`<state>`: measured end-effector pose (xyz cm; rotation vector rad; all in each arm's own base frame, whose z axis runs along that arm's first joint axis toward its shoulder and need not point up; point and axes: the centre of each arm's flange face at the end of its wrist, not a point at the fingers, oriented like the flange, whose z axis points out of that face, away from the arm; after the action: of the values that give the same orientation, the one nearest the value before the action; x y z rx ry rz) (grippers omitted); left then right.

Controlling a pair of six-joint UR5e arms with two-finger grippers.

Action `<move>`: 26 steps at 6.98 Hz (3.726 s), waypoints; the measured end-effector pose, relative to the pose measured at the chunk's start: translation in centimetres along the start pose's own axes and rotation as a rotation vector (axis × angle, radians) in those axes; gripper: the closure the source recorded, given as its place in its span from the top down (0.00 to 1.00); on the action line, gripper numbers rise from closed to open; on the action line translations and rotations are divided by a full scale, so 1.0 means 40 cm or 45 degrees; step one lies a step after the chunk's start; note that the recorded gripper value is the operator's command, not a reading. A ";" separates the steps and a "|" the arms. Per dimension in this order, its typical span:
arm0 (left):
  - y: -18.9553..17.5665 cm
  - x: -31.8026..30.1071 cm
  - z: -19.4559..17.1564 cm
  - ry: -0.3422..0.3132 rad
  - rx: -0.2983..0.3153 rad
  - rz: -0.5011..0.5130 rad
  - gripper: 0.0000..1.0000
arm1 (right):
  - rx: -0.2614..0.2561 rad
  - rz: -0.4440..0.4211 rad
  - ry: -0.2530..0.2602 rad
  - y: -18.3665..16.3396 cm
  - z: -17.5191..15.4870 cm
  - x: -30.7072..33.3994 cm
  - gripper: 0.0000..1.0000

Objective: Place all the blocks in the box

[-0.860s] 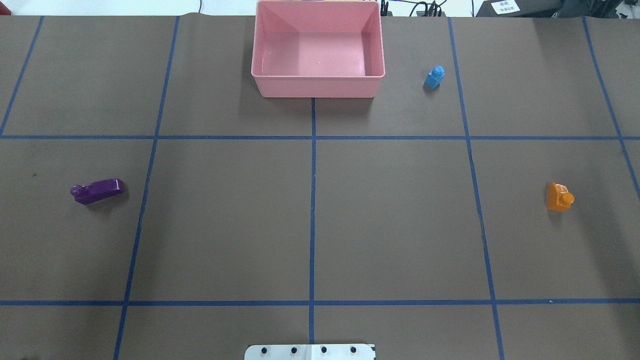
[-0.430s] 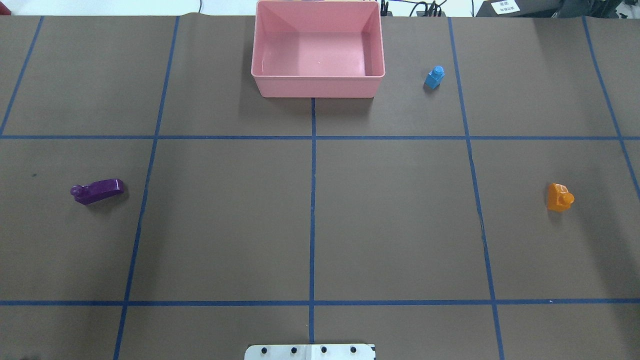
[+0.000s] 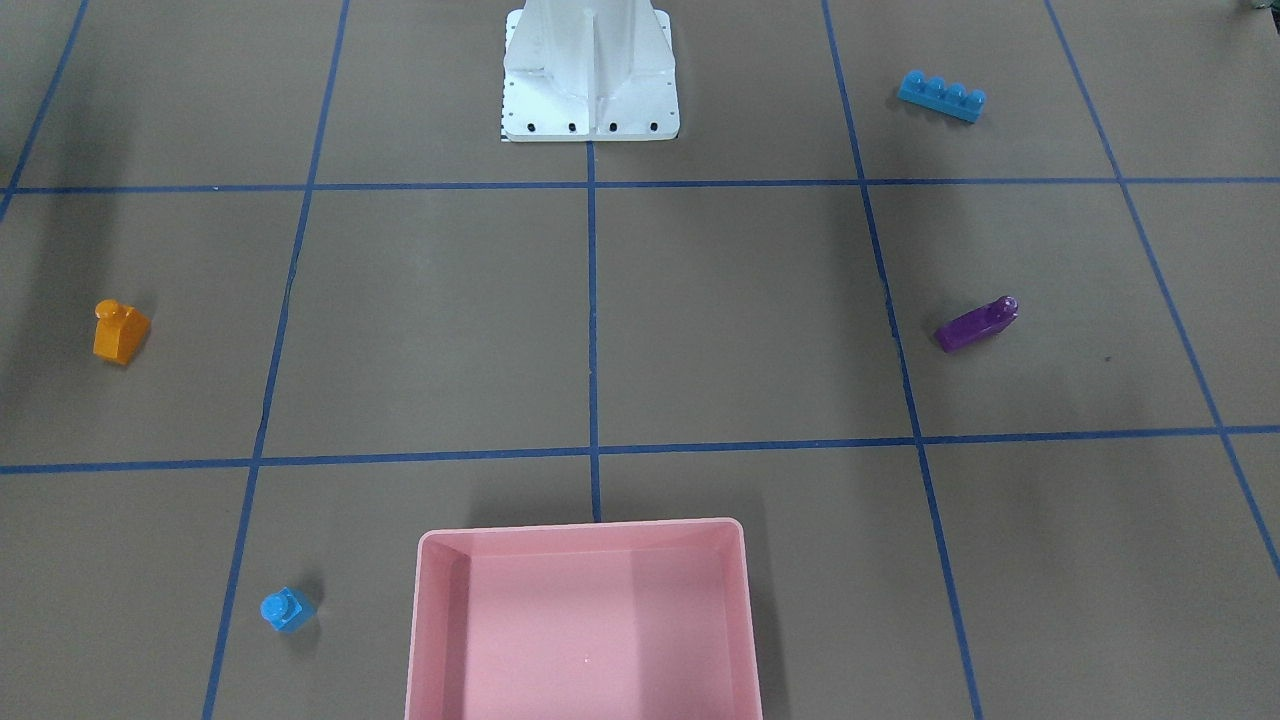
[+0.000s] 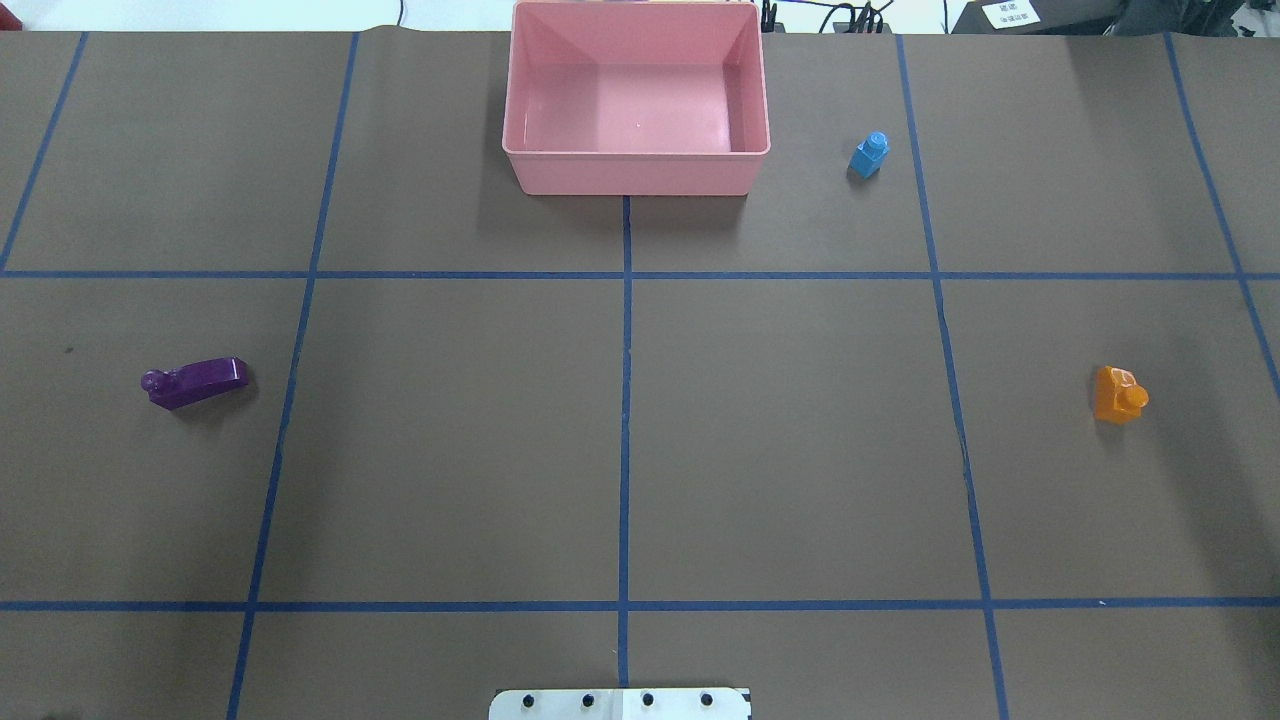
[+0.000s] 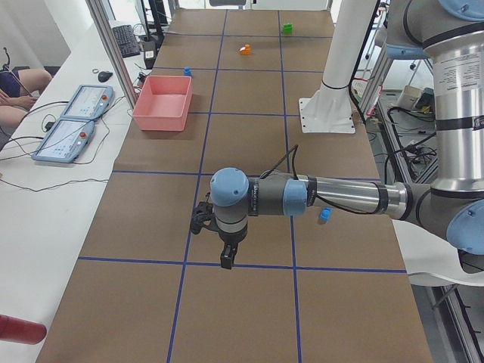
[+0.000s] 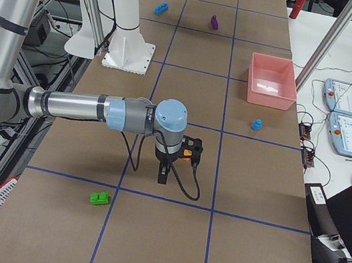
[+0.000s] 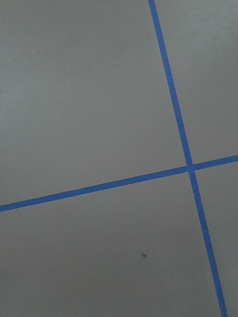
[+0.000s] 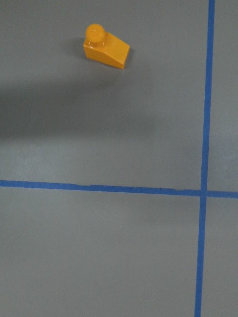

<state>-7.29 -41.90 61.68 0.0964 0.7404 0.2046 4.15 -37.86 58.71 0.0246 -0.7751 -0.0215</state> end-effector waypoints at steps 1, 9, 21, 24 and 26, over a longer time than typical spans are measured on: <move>0.000 -0.001 0.001 0.000 0.000 0.000 1.00 | 0.001 0.017 -0.010 -0.008 0.030 -0.046 1.00; 0.001 -0.008 0.011 0.002 -0.009 -0.006 1.00 | 0.098 0.091 0.032 -0.095 0.373 -0.456 0.99; 0.001 -0.007 0.011 0.007 -0.008 -0.007 1.00 | 0.209 0.165 -0.113 -0.179 0.361 -0.630 0.00; 0.001 -0.005 0.010 0.011 -0.005 -0.008 1.00 | 0.291 0.164 -0.163 -0.379 0.191 -0.889 0.00; 0.001 -0.005 0.010 0.013 -0.005 -0.009 1.00 | 0.282 0.189 -0.141 -0.490 0.073 -1.091 0.00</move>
<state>-7.16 -41.90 62.11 0.0889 0.7501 0.2002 -29.27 -56.27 29.69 0.1768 -0.8853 0.2057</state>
